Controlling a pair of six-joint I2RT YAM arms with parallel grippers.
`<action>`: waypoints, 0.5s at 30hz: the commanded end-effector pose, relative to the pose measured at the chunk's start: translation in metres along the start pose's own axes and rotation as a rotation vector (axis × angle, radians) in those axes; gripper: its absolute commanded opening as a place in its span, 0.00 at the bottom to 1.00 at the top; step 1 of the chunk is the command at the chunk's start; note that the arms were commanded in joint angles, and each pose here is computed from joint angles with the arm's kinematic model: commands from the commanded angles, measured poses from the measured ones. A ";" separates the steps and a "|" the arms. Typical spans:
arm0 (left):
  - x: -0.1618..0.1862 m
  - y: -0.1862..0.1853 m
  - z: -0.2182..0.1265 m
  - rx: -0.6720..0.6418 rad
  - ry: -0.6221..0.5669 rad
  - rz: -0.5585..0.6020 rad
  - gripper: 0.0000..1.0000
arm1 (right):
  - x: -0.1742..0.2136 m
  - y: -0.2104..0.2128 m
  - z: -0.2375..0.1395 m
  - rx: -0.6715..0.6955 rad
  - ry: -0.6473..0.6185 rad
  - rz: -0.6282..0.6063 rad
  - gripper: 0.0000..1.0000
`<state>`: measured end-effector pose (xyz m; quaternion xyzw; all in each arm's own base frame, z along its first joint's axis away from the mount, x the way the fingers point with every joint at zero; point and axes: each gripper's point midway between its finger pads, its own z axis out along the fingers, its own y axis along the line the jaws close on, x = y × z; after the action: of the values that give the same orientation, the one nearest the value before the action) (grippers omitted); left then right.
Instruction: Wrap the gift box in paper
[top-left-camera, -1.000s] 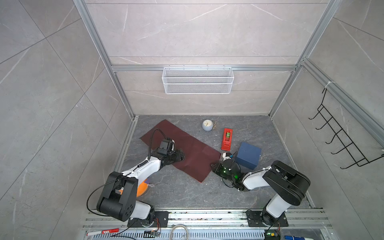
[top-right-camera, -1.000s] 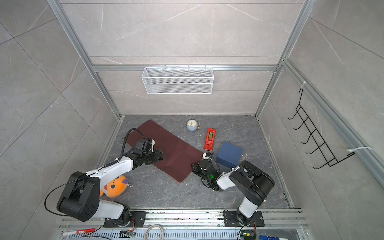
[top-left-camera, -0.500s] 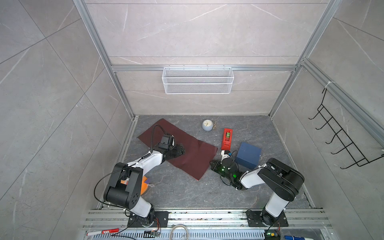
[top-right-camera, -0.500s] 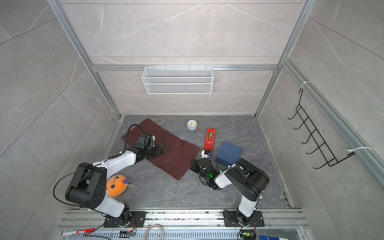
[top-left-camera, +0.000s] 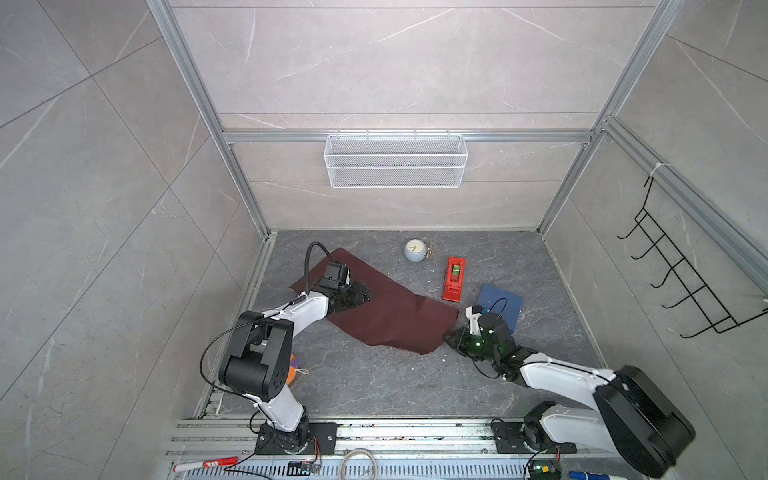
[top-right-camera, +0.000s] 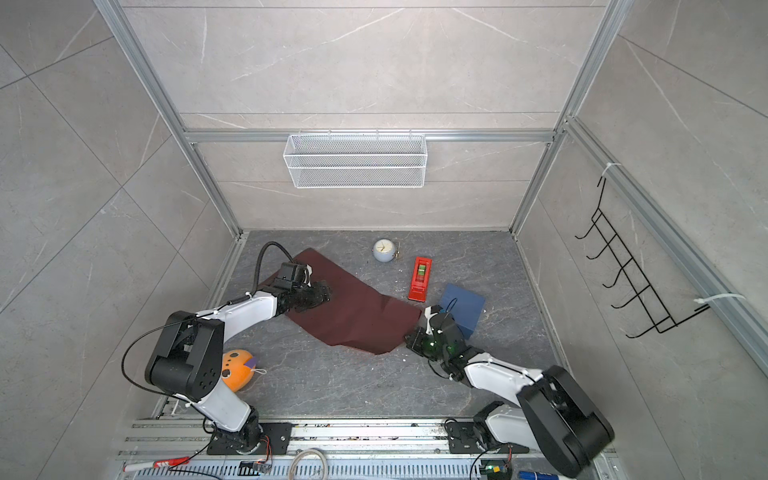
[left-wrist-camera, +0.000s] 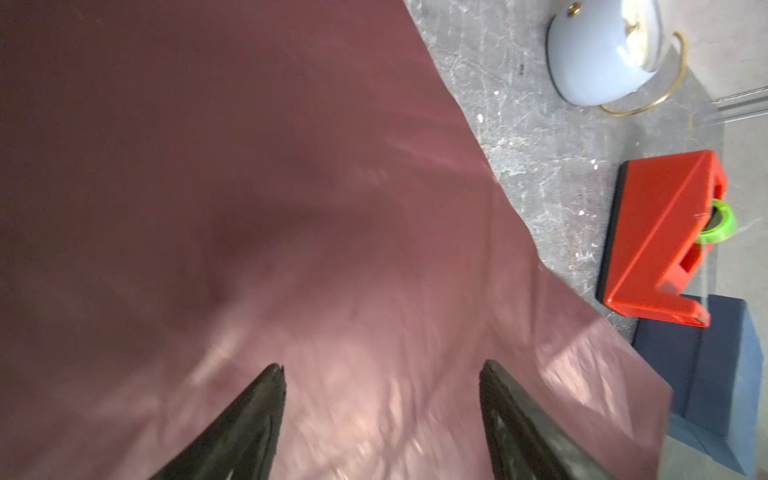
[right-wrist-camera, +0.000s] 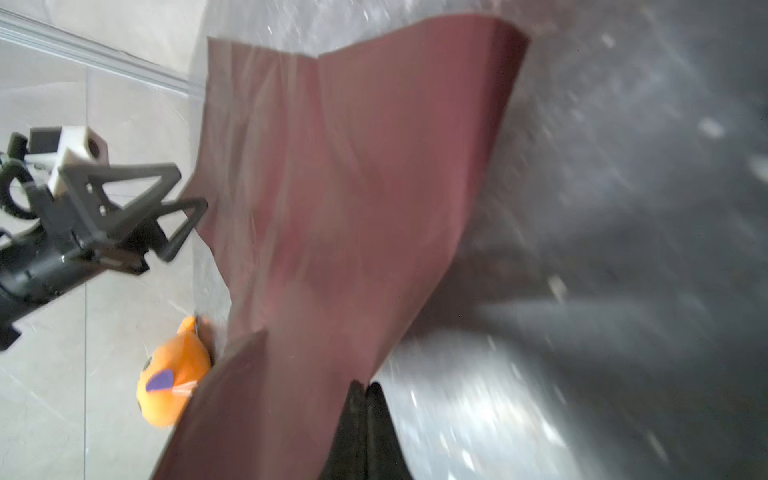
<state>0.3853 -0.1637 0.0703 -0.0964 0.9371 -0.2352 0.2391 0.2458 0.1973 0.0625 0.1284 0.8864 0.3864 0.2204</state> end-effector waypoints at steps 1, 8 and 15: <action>0.014 0.000 0.004 0.024 0.056 0.017 0.75 | 0.048 -0.039 -0.031 0.159 0.218 0.021 0.00; 0.084 0.008 -0.012 0.042 0.148 0.019 0.71 | 0.037 -0.051 -0.055 0.264 0.236 0.039 0.00; 0.163 0.017 -0.041 0.027 0.223 0.042 0.68 | 0.016 -0.067 -0.064 0.373 0.214 0.067 0.00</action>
<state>0.2493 -0.1811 0.0326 -0.0375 0.9525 -0.2544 0.1631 0.2014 0.1316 0.0471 0.1590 0.9449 0.2691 0.0975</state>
